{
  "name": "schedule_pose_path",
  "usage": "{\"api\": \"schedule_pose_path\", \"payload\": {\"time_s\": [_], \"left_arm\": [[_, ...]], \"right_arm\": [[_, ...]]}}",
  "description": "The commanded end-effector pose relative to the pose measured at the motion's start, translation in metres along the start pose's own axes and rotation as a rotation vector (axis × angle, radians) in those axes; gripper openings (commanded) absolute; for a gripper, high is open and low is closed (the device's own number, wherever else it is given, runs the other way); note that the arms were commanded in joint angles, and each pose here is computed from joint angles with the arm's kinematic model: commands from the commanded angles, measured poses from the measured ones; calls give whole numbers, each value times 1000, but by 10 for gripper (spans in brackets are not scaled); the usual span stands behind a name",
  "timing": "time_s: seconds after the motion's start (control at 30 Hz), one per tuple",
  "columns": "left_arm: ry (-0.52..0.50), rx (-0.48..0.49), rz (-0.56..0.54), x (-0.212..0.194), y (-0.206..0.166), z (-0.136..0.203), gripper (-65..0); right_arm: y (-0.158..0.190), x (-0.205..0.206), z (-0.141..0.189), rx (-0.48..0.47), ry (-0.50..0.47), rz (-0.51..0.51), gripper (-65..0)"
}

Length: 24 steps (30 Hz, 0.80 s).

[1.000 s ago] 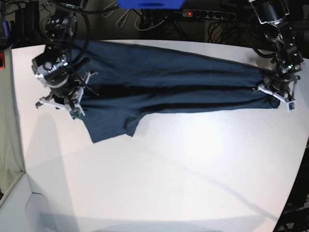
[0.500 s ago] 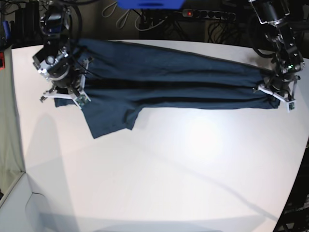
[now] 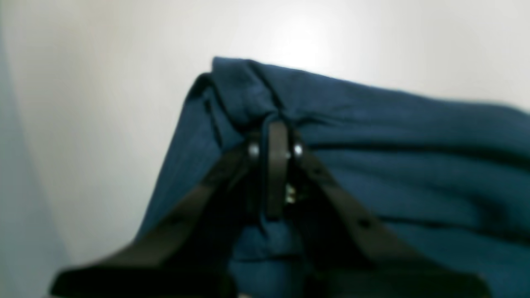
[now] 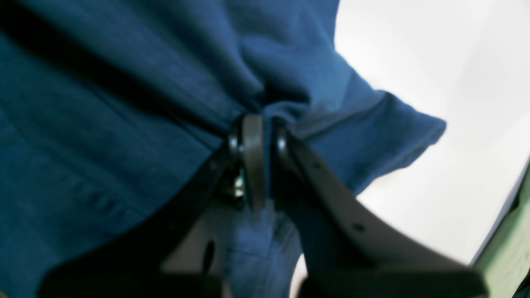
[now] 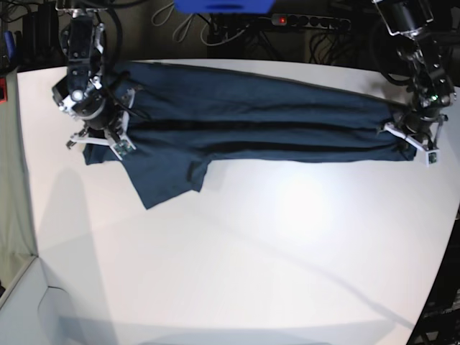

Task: Layout the t-shirt on the table in an organized manner, then fold the t-shirt properly
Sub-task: 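Lay the folded edge down and release with both grippers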

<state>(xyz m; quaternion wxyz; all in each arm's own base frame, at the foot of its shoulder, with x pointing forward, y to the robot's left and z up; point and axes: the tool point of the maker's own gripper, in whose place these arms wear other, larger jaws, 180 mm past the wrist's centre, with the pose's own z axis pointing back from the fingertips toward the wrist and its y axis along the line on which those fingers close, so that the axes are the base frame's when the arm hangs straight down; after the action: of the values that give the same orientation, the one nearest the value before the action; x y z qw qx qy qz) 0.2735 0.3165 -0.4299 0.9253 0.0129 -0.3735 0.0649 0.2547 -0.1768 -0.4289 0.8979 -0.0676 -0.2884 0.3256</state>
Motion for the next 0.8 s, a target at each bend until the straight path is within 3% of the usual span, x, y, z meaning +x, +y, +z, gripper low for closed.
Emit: {"api": "schedule_pose_path", "payload": {"time_s": [0.0, 0.13, 0.27, 0.37, 0.53, 0.77], "left_arm": [[81, -32, -34, -18, -6, 1, -649], [170, -80, -104, -28, -6, 6, -649], [186, -123, -176, -25, -12, 12, -628], [166, -109, -205, -19, -9, 20, -547], [125, -39, -157, -11, 16, 33, -352], [139, -31, -124, -20, 24, 31, -324]], "right_arm": [[1, -8, 0, 3, 34, 9, -650], [-3, -5, 0, -4, 32, 11, -650], [-9, -7, 1, -19, 35, -3, -650], [-10, -8, 1, -21, 36, -5, -650], [-15, -1, 0, -32, 23, -5, -650], [-15, 1, 0, -31, 19, -5, -650]]}}
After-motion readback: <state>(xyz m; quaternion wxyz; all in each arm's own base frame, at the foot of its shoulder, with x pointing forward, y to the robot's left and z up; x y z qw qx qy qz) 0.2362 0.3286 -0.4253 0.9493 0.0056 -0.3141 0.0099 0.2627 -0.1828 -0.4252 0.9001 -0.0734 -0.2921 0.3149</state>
